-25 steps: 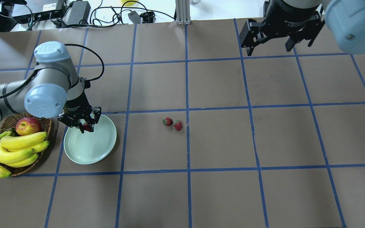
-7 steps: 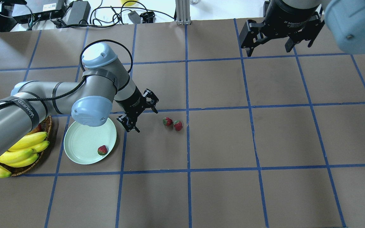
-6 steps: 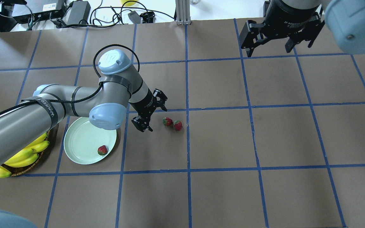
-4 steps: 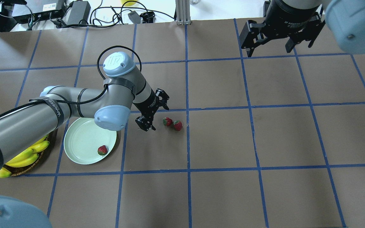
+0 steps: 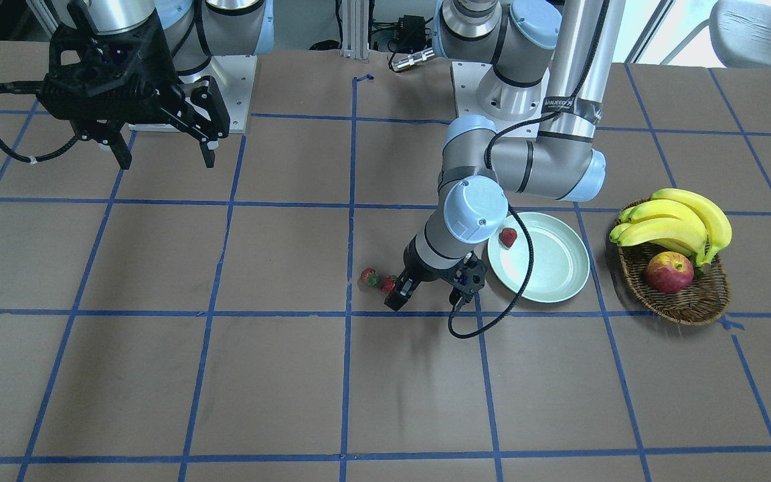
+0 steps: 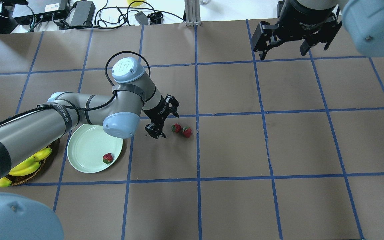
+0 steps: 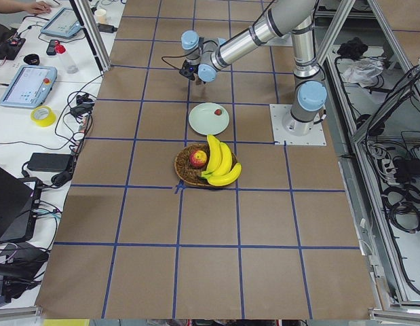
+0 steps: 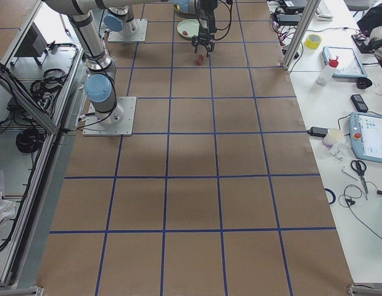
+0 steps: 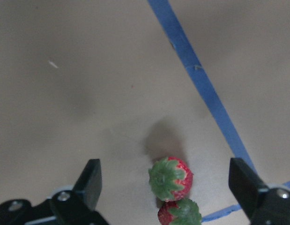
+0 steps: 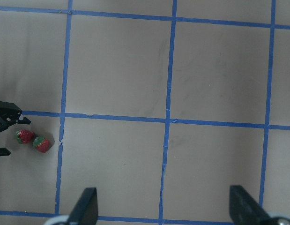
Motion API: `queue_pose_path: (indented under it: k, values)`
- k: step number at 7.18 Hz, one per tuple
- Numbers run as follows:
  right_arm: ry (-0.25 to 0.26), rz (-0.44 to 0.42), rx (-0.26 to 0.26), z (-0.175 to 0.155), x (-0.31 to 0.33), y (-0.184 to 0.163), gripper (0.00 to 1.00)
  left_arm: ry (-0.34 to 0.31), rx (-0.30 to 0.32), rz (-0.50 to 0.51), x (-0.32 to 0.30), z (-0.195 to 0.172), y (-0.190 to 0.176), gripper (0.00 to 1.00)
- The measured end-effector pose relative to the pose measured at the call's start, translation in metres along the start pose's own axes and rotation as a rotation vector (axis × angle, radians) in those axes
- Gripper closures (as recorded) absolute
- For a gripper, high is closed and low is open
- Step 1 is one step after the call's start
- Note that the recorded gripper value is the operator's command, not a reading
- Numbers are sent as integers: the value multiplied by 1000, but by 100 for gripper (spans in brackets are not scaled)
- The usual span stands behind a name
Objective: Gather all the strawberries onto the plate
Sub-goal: 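Move the left gripper back to the remaining two strawberries, then lower the left gripper onto the nearer strawberry and close on it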
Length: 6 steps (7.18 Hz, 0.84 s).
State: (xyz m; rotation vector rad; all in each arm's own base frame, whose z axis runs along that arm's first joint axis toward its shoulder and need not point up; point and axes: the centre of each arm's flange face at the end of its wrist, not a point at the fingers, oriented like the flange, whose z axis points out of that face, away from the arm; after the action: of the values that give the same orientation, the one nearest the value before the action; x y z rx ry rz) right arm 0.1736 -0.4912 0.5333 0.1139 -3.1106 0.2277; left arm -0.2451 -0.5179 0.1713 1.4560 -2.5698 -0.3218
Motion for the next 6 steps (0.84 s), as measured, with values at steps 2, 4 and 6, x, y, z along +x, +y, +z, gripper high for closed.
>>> queue_pose_path:
  k: [2, 4, 6]
  values:
    - [0, 0, 0, 0, 0, 0, 0, -1, -20, -2, 0, 4, 1, 99]
    - [0, 0, 0, 0, 0, 0, 0, -1, -33, 0, 1, 6, 1, 100]
    - [0, 0, 0, 0, 0, 0, 0, 8, -35, 22, 2, 1, 3, 100]
